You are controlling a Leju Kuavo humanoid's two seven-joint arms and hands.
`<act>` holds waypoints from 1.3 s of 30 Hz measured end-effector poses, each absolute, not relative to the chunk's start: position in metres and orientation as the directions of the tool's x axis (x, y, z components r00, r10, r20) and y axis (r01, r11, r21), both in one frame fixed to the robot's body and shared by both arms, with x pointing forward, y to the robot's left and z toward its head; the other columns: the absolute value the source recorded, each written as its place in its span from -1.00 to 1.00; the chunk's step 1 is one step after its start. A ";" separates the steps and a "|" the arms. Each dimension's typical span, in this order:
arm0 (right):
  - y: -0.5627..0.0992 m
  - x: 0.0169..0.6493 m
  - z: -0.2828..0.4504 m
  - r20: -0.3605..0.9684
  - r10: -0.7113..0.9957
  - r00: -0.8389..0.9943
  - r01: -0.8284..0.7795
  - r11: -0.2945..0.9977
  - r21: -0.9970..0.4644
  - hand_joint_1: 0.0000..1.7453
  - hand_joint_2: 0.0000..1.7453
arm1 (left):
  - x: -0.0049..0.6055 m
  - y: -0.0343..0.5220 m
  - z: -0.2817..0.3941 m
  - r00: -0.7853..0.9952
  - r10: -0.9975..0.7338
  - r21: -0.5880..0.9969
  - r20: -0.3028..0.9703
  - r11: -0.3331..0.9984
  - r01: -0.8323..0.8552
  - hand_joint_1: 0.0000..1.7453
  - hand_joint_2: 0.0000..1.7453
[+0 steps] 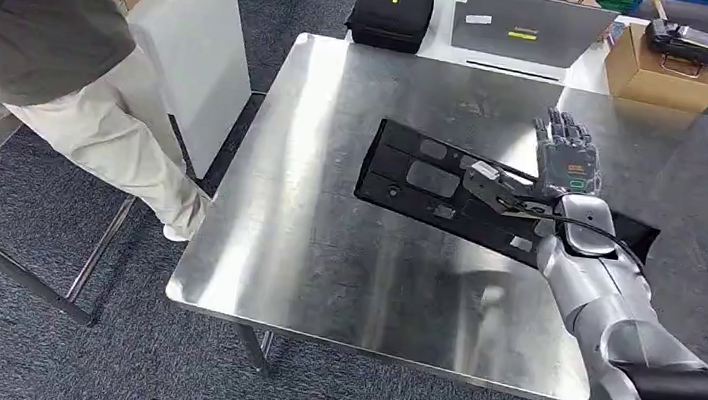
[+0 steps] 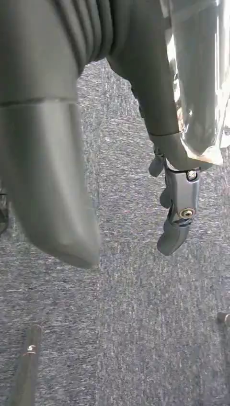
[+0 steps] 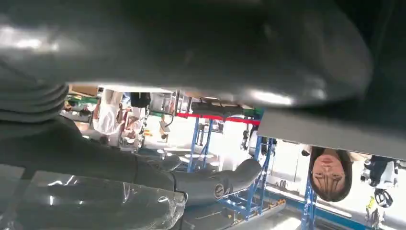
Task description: Take the parts from the cabinet and place them on the table.
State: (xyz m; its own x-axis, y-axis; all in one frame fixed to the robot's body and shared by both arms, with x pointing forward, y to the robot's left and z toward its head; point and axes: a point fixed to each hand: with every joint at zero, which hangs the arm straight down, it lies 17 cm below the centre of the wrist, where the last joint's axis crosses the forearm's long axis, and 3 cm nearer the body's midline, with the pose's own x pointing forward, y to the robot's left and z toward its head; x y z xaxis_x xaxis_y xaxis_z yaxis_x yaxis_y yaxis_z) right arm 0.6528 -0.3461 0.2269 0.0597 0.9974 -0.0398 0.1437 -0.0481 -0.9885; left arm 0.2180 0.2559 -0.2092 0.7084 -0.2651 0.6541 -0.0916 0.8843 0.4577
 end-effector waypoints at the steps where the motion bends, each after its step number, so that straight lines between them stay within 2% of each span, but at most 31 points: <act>1: -0.347 0.653 0.227 -0.030 0.998 0.060 0.135 -0.038 -0.990 -1.00 -1.00 | 0.218 0.255 -0.210 0.709 -0.260 0.451 0.656 0.888 -0.091 -1.00 -1.00; 15: -0.408 0.653 0.246 -0.033 0.990 0.137 0.135 -0.052 -0.990 -1.00 -1.00 | 0.213 0.258 -0.214 0.732 -0.223 0.433 0.644 0.895 -0.108 -1.00 -1.00; 23: -0.422 0.650 0.246 -0.026 0.988 0.154 0.132 -0.047 -0.990 -1.00 -1.00 | 0.212 0.264 -0.215 0.736 -0.218 0.437 0.641 0.892 -0.116 -1.00 -1.00; 32: -0.435 0.650 0.243 -0.003 0.984 0.179 0.075 -0.017 -0.997 -1.00 -1.00 | 0.215 0.255 -0.215 0.725 -0.203 0.399 0.658 0.911 -0.106 -1.00 -1.00; 39: -0.445 0.649 0.238 0.016 0.961 0.278 0.009 0.014 -1.000 -1.00 -1.00 | 0.204 0.259 -0.219 0.739 -0.193 0.406 0.645 0.906 -0.117 -1.00 -1.00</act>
